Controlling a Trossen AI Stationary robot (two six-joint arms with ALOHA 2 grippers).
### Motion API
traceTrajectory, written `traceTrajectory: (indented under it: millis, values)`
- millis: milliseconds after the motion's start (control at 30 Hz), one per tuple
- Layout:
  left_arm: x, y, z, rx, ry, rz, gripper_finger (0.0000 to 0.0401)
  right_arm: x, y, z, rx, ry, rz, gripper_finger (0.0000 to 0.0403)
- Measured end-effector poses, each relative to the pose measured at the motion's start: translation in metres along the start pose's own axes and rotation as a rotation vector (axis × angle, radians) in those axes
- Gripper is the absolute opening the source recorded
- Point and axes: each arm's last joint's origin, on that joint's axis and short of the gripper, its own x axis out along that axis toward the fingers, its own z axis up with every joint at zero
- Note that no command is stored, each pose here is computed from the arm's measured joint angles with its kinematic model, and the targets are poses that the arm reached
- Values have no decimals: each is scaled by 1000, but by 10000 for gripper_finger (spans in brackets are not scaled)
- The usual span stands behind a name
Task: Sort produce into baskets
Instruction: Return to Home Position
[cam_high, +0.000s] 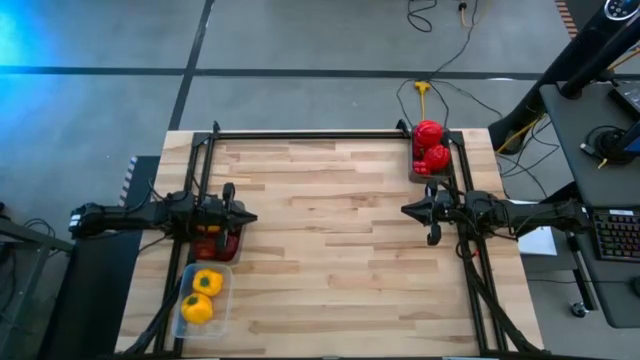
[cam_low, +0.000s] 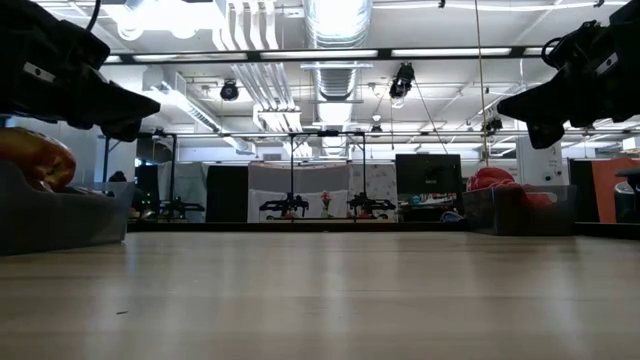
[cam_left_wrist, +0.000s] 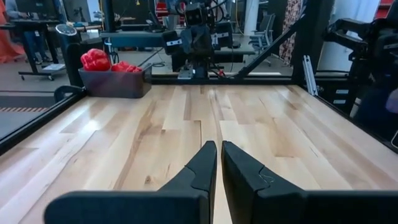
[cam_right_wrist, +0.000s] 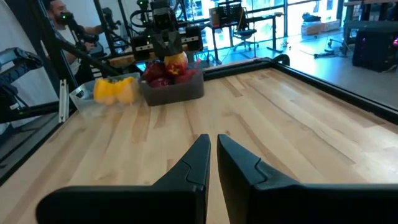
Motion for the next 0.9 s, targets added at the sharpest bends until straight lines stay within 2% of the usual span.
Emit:
traceTrajectory:
  millis: [200,900]
  values:
    - [-1,0,7,1,-16,-1,9,0,0,0,1,-1,0,22]
    - [-1,0,8,1,-19,-1,9,0,0,0,0,-1,0,22]
